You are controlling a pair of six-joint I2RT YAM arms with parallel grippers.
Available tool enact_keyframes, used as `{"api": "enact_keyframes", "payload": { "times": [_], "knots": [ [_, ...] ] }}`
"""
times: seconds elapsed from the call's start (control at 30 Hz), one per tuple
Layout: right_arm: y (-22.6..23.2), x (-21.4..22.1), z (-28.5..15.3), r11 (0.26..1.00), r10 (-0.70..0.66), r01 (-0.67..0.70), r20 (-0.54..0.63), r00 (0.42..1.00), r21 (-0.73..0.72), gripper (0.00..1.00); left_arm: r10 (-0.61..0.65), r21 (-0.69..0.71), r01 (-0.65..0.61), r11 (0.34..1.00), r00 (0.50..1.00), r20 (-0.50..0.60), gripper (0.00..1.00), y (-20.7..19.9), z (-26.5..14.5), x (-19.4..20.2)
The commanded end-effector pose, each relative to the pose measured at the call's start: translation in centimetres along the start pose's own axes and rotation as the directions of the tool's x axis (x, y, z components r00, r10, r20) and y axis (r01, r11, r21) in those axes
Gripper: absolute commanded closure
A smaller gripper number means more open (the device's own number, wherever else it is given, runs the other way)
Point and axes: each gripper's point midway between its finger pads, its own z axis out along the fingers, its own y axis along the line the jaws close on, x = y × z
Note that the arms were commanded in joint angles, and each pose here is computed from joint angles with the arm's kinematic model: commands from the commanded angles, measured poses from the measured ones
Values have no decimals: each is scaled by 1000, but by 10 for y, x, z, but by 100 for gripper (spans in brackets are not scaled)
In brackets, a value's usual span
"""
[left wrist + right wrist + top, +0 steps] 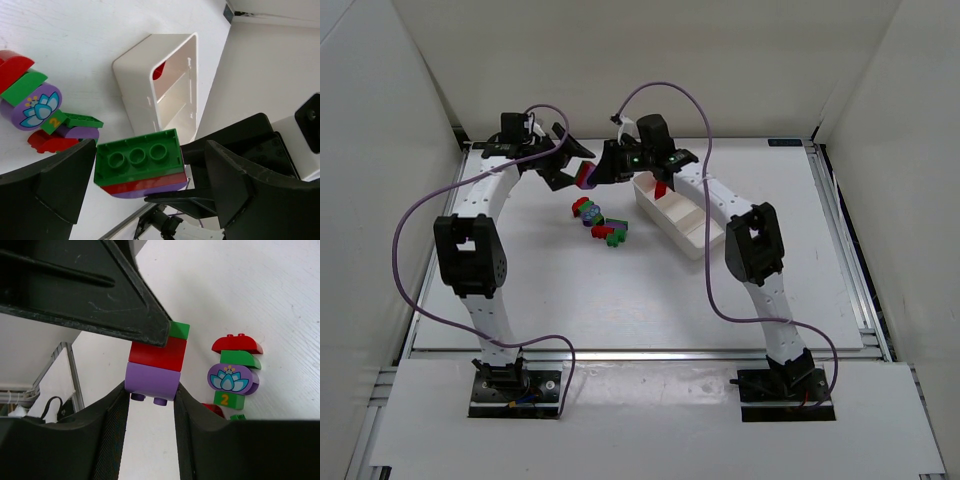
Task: Sort the legos into containers by color
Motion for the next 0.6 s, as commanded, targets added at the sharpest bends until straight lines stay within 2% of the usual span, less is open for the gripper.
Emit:
{"api": "enact_keyframes", "payload": {
  "times": [0.0, 0.1, 0.17, 0.23, 0.27, 0.37, 0.43, 0.57],
  "knots": [
    [45, -38, -31, 987, -116, 124, 75, 990, -99, 100, 122, 137, -127, 982, 992, 44, 1, -49, -37, 2],
    [45, -52, -53, 983, -126, 137, 93, 988, -121, 100, 198, 225, -201, 953, 979, 38, 1, -57, -53, 3],
    [52, -59, -71, 977, -113, 126, 85, 990, -173, 100, 232, 273, -238, 932, 971, 56, 1, -47, -67, -9],
    [49, -66, -96, 970, -81, 95, 70, 994, -224, 100, 290, 377, -279, 883, 957, 29, 1, -50, -83, -3],
    [52, -71, -107, 965, -77, 92, 69, 995, -247, 100, 311, 426, -304, 852, 949, 54, 5, -43, -89, -11],
    [53, -67, -135, 948, -44, 45, 13, 999, -316, 100, 314, 515, -269, 814, 950, -1, 11, -28, -101, -12],
    [56, -63, -148, 931, -27, 19, -19, 999, -364, 100, 354, 587, -262, 766, 934, -45, 13, -31, -109, -4],
    [64, -53, -157, 904, 6, -37, -76, 997, -427, 100, 486, 666, -335, 667, 873, -48, 14, -49, -110, 17]
  ]
}}
